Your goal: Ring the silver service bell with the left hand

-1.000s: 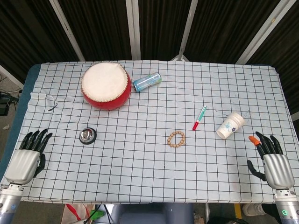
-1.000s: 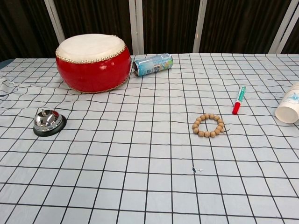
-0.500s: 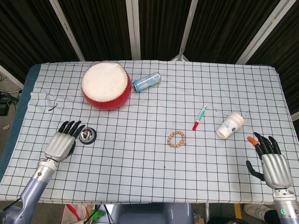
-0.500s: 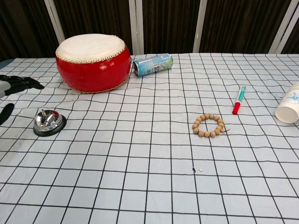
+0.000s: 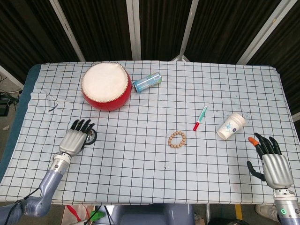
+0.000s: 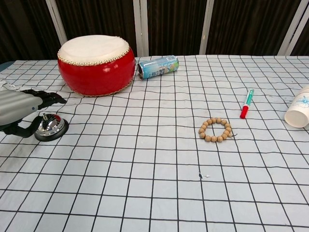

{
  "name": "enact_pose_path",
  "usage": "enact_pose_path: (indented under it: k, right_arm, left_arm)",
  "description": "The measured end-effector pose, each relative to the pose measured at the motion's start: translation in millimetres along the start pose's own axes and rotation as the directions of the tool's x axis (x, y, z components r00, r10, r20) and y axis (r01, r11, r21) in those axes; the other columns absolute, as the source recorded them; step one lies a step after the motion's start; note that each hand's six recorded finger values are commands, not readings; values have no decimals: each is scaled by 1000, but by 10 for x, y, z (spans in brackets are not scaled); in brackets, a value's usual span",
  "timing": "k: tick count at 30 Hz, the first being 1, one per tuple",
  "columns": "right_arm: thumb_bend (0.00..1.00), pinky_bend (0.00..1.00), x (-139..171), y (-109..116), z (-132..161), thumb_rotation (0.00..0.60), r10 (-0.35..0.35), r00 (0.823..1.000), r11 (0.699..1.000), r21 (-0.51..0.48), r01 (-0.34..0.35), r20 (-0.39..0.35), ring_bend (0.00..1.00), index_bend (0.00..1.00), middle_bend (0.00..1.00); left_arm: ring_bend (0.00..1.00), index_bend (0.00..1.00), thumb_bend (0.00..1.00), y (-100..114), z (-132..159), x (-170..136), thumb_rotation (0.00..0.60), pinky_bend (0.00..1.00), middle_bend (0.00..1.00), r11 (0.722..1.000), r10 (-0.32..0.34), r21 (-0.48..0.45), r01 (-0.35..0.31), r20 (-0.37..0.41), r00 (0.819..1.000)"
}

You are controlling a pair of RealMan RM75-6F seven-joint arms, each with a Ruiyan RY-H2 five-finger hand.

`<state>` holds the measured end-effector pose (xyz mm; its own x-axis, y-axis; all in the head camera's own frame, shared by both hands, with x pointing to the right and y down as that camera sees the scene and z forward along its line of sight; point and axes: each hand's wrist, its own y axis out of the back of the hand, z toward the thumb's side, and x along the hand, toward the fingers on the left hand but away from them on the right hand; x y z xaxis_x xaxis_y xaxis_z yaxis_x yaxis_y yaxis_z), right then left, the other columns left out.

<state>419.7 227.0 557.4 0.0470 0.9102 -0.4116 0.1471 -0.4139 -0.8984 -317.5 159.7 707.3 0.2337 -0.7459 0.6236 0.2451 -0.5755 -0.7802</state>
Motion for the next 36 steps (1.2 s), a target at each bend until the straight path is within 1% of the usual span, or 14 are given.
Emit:
enact_pose_path:
  k: [9, 26, 30, 36]
  right_arm:
    - [404, 40, -11, -12, -3, 600, 3, 1000, 1000, 4, -3, 1, 116, 164, 83]
    - [404, 39, -15, -27, 2, 600, 8, 1000, 1000, 4, -8, 0, 116, 164, 83]
    - [404, 39, -16, -27, 4, 600, 8, 1000, 1000, 3, -8, -1, 116, 164, 83]
    - [403, 39, -9, -13, 12, 600, 4, 1000, 1000, -2, -4, -4, 116, 164, 83]
  left_arm:
    - [0, 0, 1000, -146, 33, 70, 600, 0, 0, 999, -33, 11, 33, -7, 999]
    - [0, 0, 1000, -315, 21, 109, 600, 0, 0, 997, -59, 50, 60, -19, 998]
    - [0, 0, 1000, -306, 25, 98, 600, 0, 0, 997, -48, 55, 49, -19, 999]
    - [0, 0, 1000, -210, -6, 56, 600, 0, 0, 998, -16, 55, 17, -26, 1000]
